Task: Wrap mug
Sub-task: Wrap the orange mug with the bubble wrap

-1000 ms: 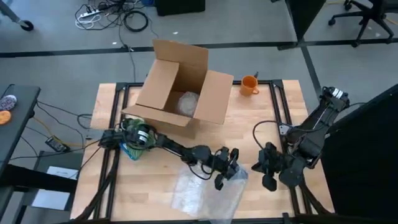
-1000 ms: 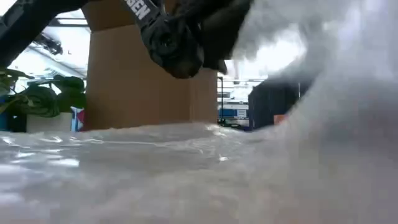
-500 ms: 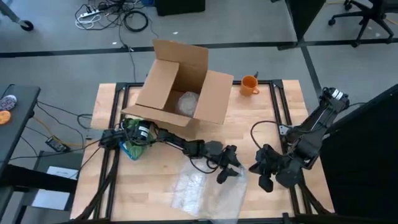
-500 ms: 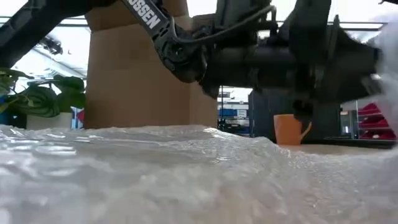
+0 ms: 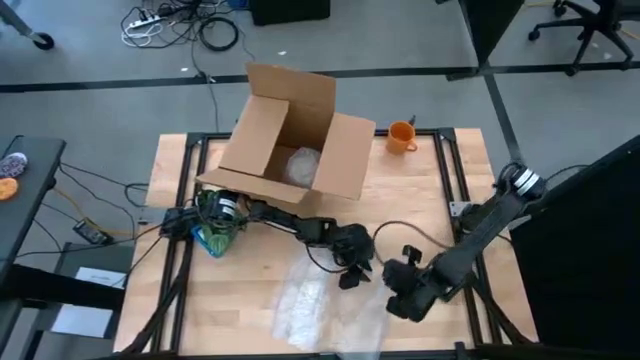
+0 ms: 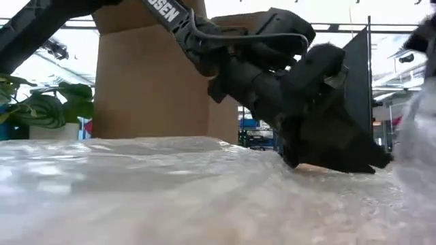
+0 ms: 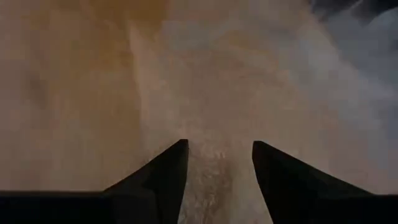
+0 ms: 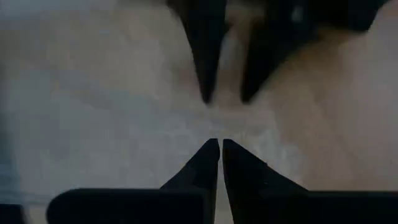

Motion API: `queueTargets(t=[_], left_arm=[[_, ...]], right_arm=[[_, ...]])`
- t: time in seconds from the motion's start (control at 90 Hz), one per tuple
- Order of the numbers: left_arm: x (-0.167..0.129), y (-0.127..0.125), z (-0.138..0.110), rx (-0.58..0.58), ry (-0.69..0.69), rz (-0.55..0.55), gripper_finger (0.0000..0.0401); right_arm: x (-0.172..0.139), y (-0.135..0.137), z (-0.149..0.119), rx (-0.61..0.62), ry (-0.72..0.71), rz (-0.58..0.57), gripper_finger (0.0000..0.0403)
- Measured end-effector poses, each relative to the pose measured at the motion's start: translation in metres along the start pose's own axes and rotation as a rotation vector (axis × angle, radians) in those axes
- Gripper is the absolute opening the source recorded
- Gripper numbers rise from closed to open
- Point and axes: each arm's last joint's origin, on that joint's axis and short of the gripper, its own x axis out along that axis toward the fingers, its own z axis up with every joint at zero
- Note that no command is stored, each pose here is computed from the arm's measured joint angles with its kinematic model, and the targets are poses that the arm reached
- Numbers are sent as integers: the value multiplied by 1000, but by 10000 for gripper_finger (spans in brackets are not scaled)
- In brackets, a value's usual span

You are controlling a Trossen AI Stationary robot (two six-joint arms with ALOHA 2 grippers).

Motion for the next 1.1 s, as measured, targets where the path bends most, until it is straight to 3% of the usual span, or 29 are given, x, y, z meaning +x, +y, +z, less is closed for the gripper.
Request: queueTargets(t=[0.2,0.333,0.422,0.589,0.733,0.867,1.1], left_arm=[[-13,-27,28,-66,151,-186,168],[-32,-44,39,-12,306,-174,168],[-44,-49,27,-35,500,-122,168],[-61,-63,4,-49,796,58,168],[-68,-77,-5,4,913,168,168],[-69,-90,0,83,864,200,168],[-73,-95,9,137,804,242,168]], right_arm=[[47,1,-14,-30,296,-56,0],[52,-1,-23,-65,441,-95,0],[45,-7,-30,-97,492,-146,0],[25,-15,-28,-90,476,-168,0],[11,-26,-27,-105,492,-238,0],[5,-32,-24,-88,487,-275,0],[9,-17,6,-107,207,-60,0]])
